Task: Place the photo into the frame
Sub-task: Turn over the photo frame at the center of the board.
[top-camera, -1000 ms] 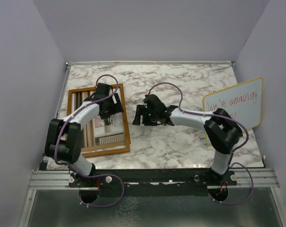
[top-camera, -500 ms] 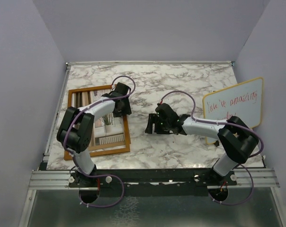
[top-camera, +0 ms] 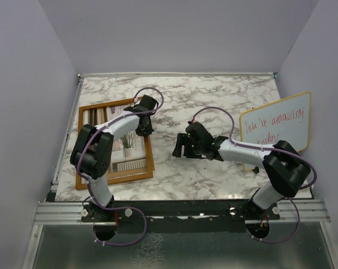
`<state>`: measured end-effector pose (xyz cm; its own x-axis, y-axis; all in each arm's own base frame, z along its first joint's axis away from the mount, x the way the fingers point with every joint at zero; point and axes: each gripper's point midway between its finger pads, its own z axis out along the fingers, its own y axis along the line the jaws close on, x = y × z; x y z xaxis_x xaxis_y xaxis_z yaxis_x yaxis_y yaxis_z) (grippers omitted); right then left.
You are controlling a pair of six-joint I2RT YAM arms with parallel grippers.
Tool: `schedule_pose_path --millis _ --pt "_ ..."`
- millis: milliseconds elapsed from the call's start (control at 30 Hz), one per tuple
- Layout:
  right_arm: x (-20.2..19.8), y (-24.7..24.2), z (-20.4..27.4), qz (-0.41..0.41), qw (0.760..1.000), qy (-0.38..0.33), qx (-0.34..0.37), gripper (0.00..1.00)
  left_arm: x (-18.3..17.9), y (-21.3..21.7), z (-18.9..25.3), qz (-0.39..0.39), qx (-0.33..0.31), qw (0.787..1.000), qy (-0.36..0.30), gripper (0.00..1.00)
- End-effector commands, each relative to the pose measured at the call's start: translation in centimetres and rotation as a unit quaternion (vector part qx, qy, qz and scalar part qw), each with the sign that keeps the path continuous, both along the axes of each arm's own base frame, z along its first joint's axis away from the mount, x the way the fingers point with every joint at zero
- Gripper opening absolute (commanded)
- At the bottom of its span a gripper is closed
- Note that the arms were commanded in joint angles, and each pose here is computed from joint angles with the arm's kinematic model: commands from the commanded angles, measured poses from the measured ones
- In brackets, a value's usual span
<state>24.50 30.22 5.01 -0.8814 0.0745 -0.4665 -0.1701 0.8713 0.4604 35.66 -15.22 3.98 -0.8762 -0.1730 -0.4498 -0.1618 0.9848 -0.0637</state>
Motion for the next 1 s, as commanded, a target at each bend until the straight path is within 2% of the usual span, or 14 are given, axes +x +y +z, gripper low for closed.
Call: schedule_pose_path --millis 0,167,333,400,500,667,800,967 --pt "0.6 -0.9 0.7 -0.026 1.000 -0.017 -0.005 0.73 1.2 -0.5 4.0 -0.028 0.004 0.999 -0.029 0.00" --pt "0.5 -0.2 2.1 -0.017 1.000 -0.019 0.015 0.73 1.8 0.8 8.6 -0.018 0.026 0.997 -0.065 0.00" --pt "-0.3 3.0 6.0 0.055 0.994 -0.030 0.094 0.74 1.5 2.4 13.8 0.005 0.035 0.992 -0.119 0.00" --pt "-1.0 5.0 8.3 0.107 0.982 -0.039 0.149 0.77 1.2 2.5 15.0 0.007 0.029 0.991 -0.129 0.00" --pt "-2.5 7.8 12.1 0.176 0.951 -0.053 0.247 0.82 0.9 2.4 16.4 0.006 0.017 0.990 -0.140 0.00" --pt "-3.6 9.5 17.2 0.213 0.911 -0.089 0.341 0.90 0.7 1.5 18.6 -0.003 -0.020 0.987 -0.160 0.00" --pt "-3.8 9.9 19.1 0.228 0.898 -0.111 0.361 0.91 0.5 0.1 19.7 -0.020 -0.058 0.985 -0.161 0.00" --pt "-2.0 10.8 18.3 0.206 0.915 -0.104 0.332 0.89 -0.1 -1.7 21.1 -0.038 -0.112 0.979 -0.163 0.00"
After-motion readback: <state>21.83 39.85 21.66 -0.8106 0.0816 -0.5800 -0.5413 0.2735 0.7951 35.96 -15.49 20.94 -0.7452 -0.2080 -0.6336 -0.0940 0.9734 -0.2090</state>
